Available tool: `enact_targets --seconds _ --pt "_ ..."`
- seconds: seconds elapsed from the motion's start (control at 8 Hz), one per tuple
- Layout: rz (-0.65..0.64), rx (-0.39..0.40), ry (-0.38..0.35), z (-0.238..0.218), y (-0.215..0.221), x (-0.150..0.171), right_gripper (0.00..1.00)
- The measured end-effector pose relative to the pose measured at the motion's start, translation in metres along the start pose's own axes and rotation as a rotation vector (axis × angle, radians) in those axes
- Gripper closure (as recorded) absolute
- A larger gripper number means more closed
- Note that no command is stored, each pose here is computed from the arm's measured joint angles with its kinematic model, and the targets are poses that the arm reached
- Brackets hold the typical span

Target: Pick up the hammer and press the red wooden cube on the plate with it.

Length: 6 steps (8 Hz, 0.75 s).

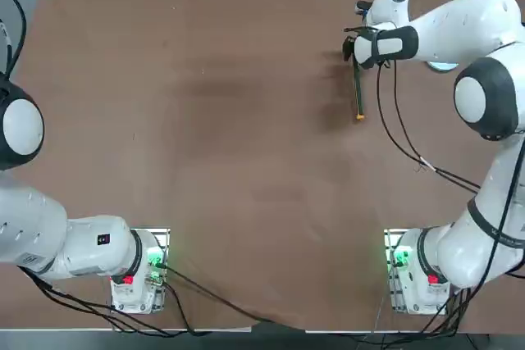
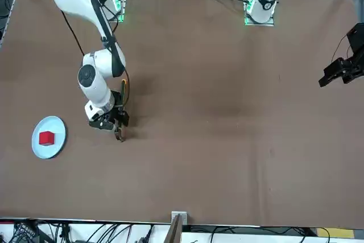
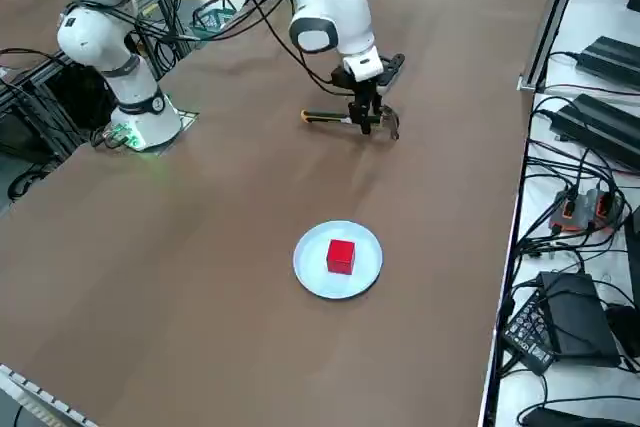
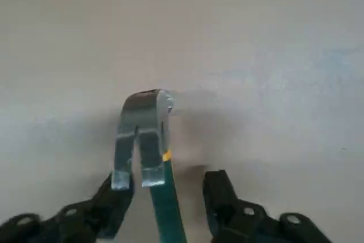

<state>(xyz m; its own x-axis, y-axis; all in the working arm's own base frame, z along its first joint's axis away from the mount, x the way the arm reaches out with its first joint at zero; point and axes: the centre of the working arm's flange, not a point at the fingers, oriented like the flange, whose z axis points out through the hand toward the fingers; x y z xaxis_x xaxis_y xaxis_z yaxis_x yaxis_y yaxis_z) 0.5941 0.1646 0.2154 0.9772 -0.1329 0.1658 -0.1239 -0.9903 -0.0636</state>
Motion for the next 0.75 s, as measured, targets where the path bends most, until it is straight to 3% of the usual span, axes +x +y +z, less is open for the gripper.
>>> enact_targets --seconds 0.25,0.38,0.75 --pt "0.001 0.0 0.003 -0.001 0.0 0.001 0.73" --pt "0.005 0.001 0.008 -0.004 0.002 0.003 0.8" --pt "0.016 -0.046 0.002 -0.064 0.046 0.044 0.8"
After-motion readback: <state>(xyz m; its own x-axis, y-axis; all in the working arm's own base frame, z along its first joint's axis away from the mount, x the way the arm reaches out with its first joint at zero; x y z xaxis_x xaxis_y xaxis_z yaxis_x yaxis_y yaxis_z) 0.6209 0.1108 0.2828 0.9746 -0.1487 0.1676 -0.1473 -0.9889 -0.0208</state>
